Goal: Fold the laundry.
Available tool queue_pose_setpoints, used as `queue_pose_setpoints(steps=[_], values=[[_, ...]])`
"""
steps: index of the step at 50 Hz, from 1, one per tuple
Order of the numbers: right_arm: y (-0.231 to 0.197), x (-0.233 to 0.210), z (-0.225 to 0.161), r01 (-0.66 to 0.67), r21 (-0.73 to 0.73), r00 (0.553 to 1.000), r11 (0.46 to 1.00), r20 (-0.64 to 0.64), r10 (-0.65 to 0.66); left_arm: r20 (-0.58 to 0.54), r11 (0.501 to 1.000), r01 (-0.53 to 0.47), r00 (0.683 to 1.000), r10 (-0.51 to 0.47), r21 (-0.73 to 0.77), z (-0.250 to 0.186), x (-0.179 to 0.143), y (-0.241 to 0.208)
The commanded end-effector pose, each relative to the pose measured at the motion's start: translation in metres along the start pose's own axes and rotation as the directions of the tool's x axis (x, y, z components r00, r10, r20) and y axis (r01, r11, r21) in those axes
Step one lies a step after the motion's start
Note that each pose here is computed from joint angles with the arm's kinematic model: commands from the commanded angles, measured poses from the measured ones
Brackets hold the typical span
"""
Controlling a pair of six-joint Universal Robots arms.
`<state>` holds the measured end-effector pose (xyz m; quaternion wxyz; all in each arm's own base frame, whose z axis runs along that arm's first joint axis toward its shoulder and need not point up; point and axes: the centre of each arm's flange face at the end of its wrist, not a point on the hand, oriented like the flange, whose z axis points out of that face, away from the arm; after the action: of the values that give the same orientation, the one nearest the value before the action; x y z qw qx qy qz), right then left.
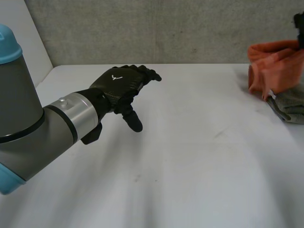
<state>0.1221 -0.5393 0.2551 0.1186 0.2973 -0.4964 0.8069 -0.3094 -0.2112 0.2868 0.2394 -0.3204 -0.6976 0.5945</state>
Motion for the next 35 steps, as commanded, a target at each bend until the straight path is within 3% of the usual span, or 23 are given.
queue_pose_setpoints(steps=[1, 5, 10, 14, 25, 35], values=[[0.034, 0.043, -0.005, -0.057, 0.006, 0.998, 0.998, 0.036, 0.057, -0.024, 0.999, 0.051, 0.998, -0.051, 0.017, 0.001, 0.007, 0.0], [0.056, 0.034, -0.018, -0.089, -0.041, 0.99, 0.995, 0.107, 0.093, -0.024, 0.998, 0.046, 0.999, -0.045, 0.035, 0.003, 0.007, 0.0], [0.101, 0.038, -0.051, -0.132, -0.177, 0.983, 0.975, 0.105, 0.152, -0.025, 0.998, 0.047, 0.999, -0.046, 0.029, 0.004, 0.008, 0.002], [0.106, 0.04, -0.064, -0.134, -0.224, 0.982, 0.965, 0.102, 0.16, -0.025, 0.999, 0.047, 0.999, -0.047, 0.027, 0.004, 0.008, 0.003], [0.048, 0.068, -0.065, -0.22, -0.262, 0.975, 0.94, -0.036, 0.218, -0.026, 0.999, 0.053, 0.998, -0.052, 0.012, 0.006, 0.008, 0.008], [0.001, 0.031, -0.064, -0.309, -0.302, 0.95, 0.902, -0.146, 0.277, -0.023, 0.999, 0.054, 0.998, -0.054, 0.008, 0.007, 0.007, 0.01]])
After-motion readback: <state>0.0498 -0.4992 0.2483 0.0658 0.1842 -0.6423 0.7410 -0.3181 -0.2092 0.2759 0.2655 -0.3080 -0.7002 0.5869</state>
